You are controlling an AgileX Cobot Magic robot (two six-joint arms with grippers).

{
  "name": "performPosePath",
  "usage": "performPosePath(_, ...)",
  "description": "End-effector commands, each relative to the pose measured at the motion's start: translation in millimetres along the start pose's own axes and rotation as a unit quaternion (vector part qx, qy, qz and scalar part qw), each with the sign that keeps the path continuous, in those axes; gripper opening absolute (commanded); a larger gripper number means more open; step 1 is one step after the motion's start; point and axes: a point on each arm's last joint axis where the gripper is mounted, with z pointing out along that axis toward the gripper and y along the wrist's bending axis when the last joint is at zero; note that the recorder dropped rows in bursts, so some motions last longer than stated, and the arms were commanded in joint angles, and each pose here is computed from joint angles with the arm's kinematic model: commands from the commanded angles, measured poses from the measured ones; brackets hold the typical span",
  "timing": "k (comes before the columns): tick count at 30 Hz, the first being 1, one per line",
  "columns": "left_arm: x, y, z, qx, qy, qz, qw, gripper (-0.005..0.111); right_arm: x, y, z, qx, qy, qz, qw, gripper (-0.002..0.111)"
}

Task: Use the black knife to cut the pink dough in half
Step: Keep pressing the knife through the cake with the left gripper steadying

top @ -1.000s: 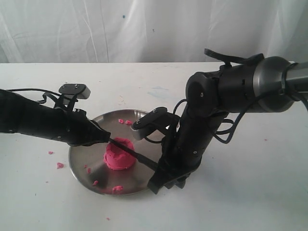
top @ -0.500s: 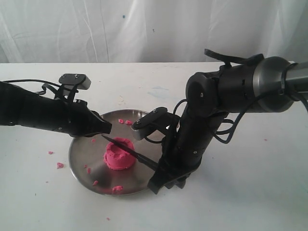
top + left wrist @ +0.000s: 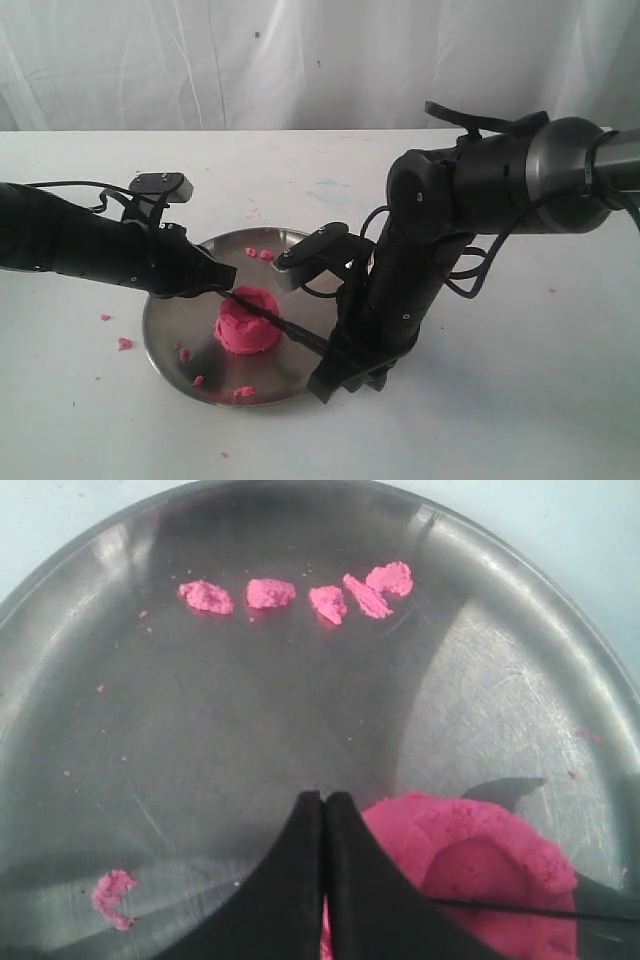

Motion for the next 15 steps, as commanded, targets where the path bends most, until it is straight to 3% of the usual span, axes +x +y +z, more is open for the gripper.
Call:
performPosePath(1,-2.8,-6.2,-8.1,0.005,-0.008,0.013,1.0,0.0,-0.5,1.0,-0.7,-0.001,0.0,-0.005,1.0,0.0)
performPosePath(15,-2.1,-7.6,-11.0,0.005,-0.008,0.016,1.0,0.0,-0.9,1.1,-0.7,-0.001,-0.002,-0.003,1.0,0.0)
